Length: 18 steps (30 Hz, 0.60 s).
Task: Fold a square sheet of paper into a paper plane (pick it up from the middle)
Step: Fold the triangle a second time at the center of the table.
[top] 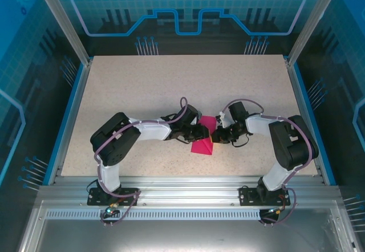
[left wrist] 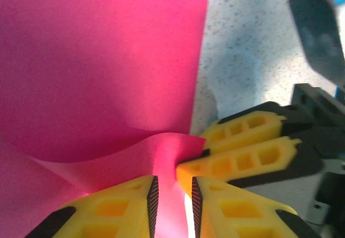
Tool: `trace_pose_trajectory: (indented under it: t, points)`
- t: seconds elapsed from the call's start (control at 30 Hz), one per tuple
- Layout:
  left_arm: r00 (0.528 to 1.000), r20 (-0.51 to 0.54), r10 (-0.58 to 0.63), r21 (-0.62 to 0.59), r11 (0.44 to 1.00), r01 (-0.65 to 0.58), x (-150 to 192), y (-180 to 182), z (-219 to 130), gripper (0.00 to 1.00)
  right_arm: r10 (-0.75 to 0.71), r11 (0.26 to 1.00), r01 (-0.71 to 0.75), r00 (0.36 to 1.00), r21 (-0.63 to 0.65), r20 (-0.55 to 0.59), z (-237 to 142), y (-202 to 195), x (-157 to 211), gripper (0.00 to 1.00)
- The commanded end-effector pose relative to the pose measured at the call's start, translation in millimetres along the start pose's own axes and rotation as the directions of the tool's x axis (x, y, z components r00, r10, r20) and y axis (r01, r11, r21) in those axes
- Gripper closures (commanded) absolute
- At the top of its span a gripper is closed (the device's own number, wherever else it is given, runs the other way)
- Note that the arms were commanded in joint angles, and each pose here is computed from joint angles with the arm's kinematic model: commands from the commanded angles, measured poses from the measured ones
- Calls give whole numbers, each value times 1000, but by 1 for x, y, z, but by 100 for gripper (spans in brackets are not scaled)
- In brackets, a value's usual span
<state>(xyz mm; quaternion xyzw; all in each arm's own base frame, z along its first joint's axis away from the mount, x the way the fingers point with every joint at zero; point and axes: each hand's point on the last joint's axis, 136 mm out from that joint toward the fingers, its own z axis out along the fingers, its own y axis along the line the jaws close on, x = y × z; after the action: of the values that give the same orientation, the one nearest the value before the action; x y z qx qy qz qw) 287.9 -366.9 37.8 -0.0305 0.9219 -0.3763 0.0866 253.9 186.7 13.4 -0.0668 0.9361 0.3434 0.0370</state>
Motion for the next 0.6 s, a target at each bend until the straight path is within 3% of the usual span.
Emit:
trace_pose_trajectory:
  t: [0.0,0.57]
  points:
    - [1000,-6,-10,-14,1000,10,2,2,5,73,3,1000,-3,1000,-16,-10,0,4,-3,87]
    - [999,-16,-37,-81,996,35,11,29,17,75,16,1000,-16,1000,-3,-19,1,1,-3,85]
